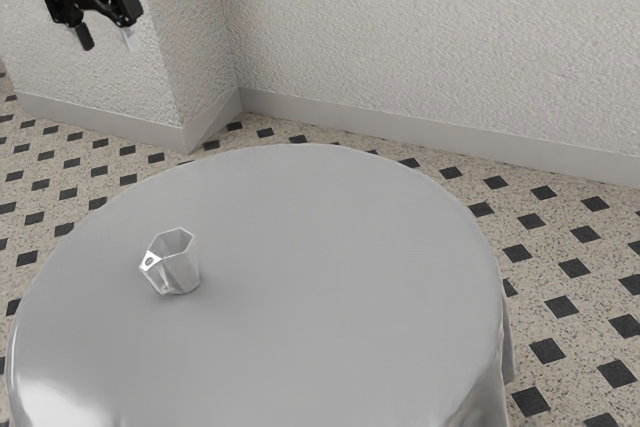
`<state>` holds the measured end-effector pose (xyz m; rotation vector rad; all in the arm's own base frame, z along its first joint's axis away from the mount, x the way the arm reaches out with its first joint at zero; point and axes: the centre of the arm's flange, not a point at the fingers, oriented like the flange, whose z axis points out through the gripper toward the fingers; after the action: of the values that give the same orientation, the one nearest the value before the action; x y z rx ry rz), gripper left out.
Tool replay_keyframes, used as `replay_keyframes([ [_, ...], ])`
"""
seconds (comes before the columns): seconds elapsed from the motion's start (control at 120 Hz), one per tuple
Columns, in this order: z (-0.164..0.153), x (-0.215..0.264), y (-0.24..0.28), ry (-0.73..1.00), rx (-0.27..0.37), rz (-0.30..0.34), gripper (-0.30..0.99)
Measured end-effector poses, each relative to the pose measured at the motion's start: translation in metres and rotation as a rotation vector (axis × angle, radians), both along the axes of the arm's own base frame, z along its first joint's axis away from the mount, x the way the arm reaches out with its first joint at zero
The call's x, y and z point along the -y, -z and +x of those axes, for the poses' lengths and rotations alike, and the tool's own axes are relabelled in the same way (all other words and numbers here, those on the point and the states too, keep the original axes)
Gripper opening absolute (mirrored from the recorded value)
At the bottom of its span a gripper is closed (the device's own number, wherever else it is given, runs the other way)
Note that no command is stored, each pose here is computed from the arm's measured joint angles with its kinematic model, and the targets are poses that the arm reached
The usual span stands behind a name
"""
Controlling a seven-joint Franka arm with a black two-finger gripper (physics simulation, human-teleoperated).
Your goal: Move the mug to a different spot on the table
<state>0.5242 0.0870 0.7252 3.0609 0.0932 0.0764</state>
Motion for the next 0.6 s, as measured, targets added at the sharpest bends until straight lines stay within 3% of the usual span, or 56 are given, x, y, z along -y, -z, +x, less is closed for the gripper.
replay_keyframes([
  [0.142, 0.007, -0.009, 0.020, -0.010, -0.019, 0.019, 0.67],
  [0.4, -0.078, -0.060, 0.148, -0.110, -0.078, -0.048, 0.67],
  [0.6, -0.107, -0.059, 0.266, -0.147, -0.030, -0.041, 0.67],
])
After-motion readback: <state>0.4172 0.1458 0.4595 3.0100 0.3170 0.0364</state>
